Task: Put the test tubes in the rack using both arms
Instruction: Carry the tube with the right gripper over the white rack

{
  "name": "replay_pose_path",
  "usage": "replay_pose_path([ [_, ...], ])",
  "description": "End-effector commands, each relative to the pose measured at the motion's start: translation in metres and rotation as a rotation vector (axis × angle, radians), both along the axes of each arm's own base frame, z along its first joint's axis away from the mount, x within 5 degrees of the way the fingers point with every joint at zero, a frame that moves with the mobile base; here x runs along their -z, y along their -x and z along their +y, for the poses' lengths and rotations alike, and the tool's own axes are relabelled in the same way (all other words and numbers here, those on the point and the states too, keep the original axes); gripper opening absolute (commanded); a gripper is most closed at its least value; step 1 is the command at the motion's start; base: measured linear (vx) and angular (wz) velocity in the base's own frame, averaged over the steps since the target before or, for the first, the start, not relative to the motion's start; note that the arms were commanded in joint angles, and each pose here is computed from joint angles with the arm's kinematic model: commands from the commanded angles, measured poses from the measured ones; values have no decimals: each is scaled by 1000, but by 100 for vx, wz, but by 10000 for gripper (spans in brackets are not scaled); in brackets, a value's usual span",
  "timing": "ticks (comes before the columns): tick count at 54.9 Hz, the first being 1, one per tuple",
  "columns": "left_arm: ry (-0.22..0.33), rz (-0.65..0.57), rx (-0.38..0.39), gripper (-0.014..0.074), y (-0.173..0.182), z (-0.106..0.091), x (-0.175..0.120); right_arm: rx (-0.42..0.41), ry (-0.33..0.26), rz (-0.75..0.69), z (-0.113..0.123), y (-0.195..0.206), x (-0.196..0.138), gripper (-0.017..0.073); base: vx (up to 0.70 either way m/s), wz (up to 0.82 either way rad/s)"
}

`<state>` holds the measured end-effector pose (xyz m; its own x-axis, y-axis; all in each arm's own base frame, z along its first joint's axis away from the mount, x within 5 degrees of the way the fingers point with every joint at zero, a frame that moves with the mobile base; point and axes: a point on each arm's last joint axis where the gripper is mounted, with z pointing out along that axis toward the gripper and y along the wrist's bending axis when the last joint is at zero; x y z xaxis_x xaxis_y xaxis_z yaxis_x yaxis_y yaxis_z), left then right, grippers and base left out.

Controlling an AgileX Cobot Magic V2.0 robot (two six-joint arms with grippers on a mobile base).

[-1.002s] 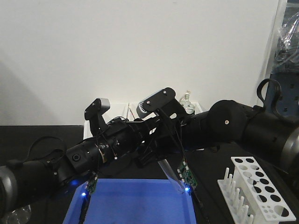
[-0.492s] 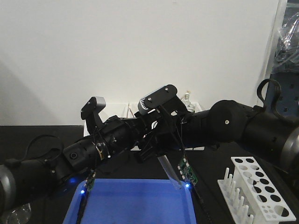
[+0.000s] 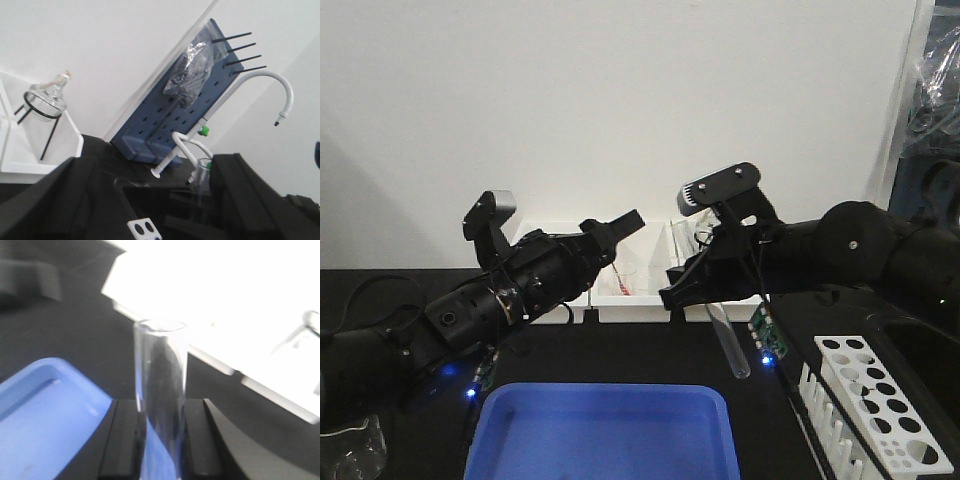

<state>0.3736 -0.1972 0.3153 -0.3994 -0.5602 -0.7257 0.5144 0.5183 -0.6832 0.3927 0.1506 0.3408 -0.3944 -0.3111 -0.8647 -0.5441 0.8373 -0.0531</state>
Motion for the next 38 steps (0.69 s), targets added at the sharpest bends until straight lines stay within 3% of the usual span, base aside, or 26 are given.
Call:
replay_pose_path([
  [1, 107, -136, -7, 589, 7, 16, -44, 123, -114, -128, -28, -3, -39, -13, 0, 0],
  [8, 107, -154, -50, 589, 3, 33, -51, 253, -195, -99, -63, -12, -40, -13, 0, 0],
  [15, 93, -160, -86, 589, 0, 47, -54, 356, -209, -159, -96, -18, -45, -13, 0, 0],
  [22, 60, -146, -116, 589, -4, 56, -51, 429, -169, -309, -114, -15, -48, -12, 0, 0],
  [32, 22, -145, -121, 589, -6, 58, -49, 581, -138, -503, -132, 4, -20, -11, 0, 0],
  [38, 19, -142, -125, 589, -6, 59, -49, 566, -60, -502, -133, 6, 2, -11, 0, 0],
])
